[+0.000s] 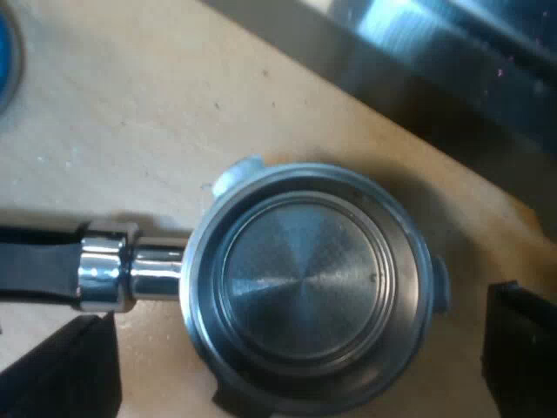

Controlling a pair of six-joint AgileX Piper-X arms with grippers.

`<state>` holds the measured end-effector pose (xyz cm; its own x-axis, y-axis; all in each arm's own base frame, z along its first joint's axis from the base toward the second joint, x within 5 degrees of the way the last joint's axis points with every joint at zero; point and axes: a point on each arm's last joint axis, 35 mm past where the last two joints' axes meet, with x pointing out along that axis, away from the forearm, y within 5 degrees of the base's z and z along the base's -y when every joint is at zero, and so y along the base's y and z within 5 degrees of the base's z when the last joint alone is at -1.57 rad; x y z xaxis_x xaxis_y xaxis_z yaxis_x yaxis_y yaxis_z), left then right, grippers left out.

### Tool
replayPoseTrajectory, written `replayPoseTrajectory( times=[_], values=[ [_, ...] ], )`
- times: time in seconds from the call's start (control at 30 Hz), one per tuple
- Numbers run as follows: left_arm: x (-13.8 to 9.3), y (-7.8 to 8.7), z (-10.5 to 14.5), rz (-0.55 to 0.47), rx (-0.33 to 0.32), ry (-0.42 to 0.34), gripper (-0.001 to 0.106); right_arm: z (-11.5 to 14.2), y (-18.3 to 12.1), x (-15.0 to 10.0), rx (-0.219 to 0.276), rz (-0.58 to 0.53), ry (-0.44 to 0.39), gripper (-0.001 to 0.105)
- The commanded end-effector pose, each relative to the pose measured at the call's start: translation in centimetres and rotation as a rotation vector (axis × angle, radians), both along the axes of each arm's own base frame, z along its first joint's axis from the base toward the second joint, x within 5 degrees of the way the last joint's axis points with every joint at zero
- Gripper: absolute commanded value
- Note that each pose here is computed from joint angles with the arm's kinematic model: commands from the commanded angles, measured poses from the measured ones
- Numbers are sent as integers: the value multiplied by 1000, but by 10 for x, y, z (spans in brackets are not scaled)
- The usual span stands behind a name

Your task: Put the handle in the coffee machine

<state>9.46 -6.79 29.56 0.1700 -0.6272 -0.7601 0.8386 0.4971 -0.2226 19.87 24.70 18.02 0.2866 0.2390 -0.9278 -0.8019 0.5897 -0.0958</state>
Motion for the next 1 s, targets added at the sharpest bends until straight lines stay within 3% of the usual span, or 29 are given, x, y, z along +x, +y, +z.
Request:
replayPoseTrajectory(
  times=[0.03,0.23,0.6,0.7,0.87,0.9,1.0],
  values=[
    [0,1,1,6,5,-7,68,-3,5,5,5,21,-19,85],
    [0,1,1,6,5,-7,68,-8,7,9,-6,8,-51,85],
    [0,1,1,6,5,-7,68,-21,10,10,-19,16,-16,81],
    [0,1,1,6,5,-7,68,-21,10,10,-18,13,-15,61],
    [0,1,1,6,5,-7,68,-21,10,9,-17,2,-8,8],
    [0,1,1,6,5,-7,68,-21,10,9,-14,-4,-3,2],
    [0,1,1,6,5,-7,68,-17,10,8,5,-27,-1,0]
  ],
)
